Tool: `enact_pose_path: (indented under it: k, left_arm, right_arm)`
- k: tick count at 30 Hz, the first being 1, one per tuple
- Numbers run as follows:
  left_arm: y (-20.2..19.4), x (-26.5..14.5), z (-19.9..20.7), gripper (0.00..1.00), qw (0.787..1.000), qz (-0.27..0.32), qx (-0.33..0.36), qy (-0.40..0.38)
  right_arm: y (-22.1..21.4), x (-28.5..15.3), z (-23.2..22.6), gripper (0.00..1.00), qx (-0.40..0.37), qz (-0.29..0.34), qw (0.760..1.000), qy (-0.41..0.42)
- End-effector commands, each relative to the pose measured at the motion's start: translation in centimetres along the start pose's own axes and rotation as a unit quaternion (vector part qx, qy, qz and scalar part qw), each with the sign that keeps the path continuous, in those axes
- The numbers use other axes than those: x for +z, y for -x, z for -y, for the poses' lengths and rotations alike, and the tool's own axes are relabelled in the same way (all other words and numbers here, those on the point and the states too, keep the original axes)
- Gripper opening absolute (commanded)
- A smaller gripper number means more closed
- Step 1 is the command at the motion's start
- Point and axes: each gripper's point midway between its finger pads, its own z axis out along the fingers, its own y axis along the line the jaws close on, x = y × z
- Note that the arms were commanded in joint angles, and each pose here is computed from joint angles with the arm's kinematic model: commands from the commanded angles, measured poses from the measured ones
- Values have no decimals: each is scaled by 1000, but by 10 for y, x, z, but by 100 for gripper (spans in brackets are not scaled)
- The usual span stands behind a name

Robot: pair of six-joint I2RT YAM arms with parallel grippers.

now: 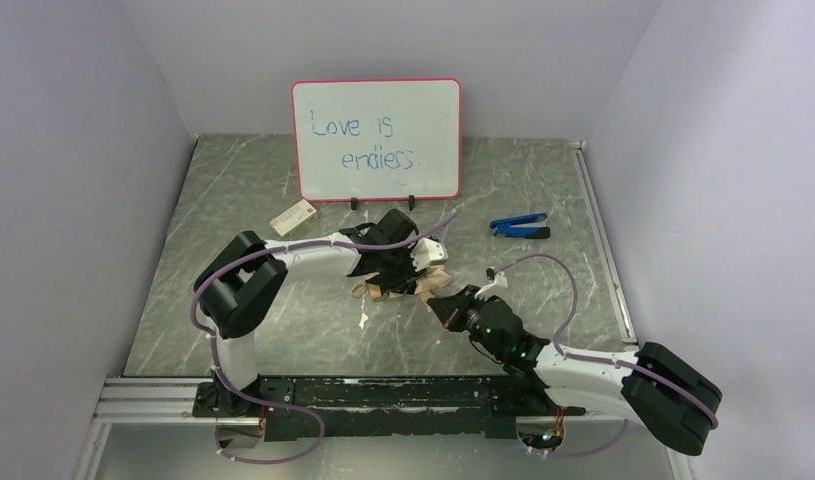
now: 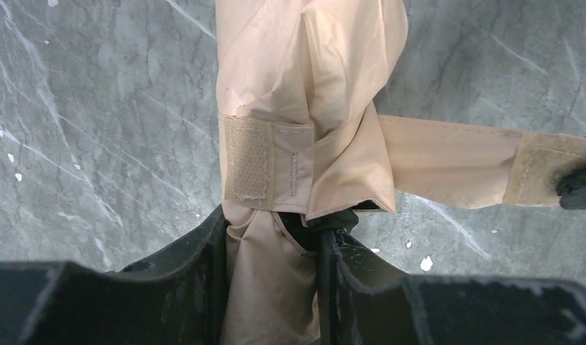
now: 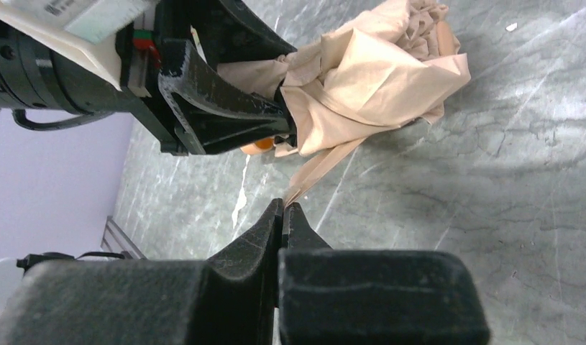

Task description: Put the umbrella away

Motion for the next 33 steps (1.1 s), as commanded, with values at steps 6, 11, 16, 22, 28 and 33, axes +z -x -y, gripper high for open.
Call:
enact_pose_path:
  k: [6,11,16,22,28,33]
  left_arm:
    - [-95,12,-10,5,988,-151,-5,41]
    - [-96,13,-7,5,988,-154,-1,35]
    - [-96,14,-2,5,988,-150,6,28]
    - [-95,13,1,5,989,-146,14,23]
    - [-95,16,7,5,989,-146,21,11]
    - [-93,17,15,5,990,-140,32,-4]
  right_arm:
    - [51,5,-44,0,79,115,987,82]
    - [64,18,-58,0,114,128,979,111]
    - [77,32,-61,0,126,138,976,113]
    - [94,45,-51,0,142,153,973,95]
    - [94,61,-48,0,130,136,979,83]
    - [94,76,-50,0,129,122,980,88]
